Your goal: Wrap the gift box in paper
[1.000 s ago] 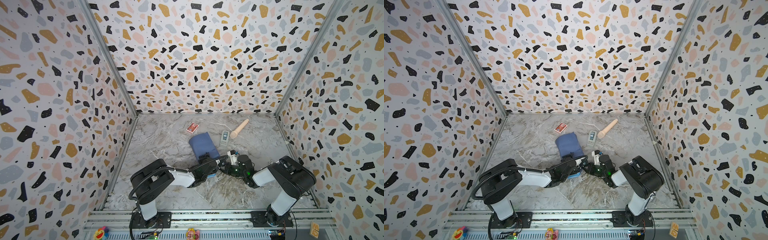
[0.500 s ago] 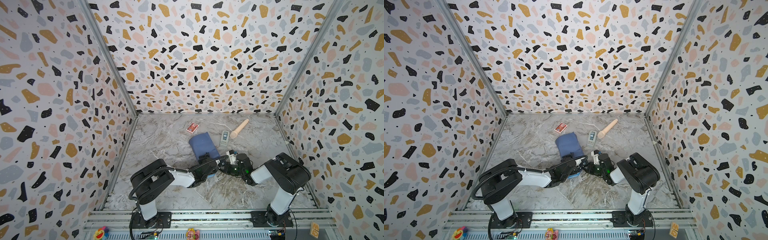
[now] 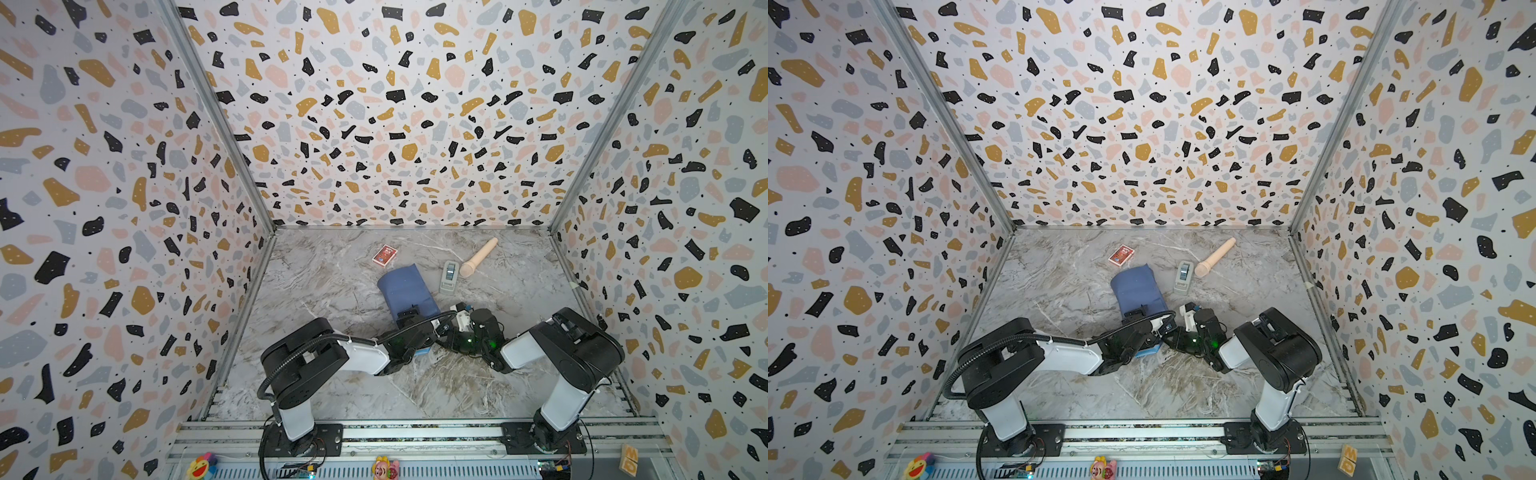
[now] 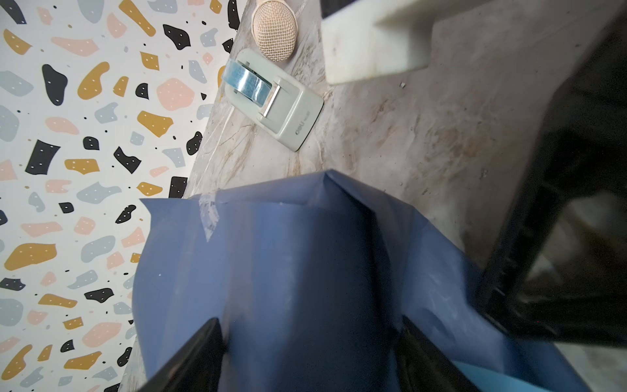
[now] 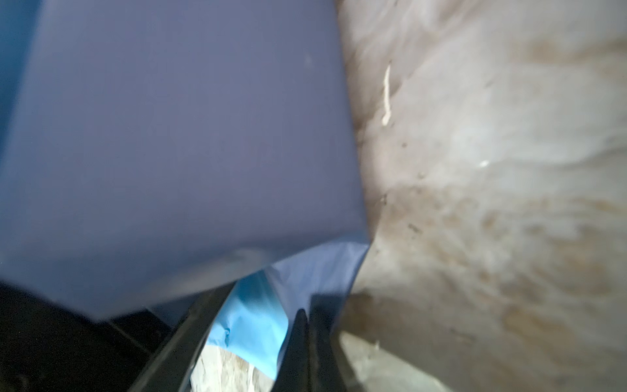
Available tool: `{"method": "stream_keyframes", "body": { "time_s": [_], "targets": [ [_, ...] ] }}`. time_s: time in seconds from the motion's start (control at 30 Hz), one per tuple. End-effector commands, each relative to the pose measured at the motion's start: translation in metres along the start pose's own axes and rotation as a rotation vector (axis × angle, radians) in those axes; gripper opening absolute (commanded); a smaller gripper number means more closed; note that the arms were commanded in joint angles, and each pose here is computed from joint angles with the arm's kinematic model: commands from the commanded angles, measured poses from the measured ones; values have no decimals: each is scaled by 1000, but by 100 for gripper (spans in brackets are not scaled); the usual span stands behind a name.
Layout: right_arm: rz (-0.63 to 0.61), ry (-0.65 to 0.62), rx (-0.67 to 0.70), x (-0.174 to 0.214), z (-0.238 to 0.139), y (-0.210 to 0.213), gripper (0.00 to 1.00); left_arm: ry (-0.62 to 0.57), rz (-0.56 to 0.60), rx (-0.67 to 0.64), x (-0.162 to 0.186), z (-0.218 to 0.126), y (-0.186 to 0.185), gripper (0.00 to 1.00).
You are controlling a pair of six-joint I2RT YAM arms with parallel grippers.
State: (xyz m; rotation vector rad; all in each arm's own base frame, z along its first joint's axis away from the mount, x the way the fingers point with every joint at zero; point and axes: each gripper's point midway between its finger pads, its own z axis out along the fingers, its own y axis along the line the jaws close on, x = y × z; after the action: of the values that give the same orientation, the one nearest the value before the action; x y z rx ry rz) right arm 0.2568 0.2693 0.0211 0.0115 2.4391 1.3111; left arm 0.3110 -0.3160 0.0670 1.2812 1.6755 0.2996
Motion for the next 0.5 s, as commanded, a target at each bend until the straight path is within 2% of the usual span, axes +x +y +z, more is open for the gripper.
{"method": "stream_keyframes", "body": {
  "time_s": [0.0, 0.47],
  "targets": [
    [65, 71, 83, 28, -5, -19, 3, 0, -18, -13, 3, 3, 2, 77],
    [100, 100, 106, 45, -6, -19, 1, -4, -21, -15, 2, 2, 3, 76]
  ]
}}
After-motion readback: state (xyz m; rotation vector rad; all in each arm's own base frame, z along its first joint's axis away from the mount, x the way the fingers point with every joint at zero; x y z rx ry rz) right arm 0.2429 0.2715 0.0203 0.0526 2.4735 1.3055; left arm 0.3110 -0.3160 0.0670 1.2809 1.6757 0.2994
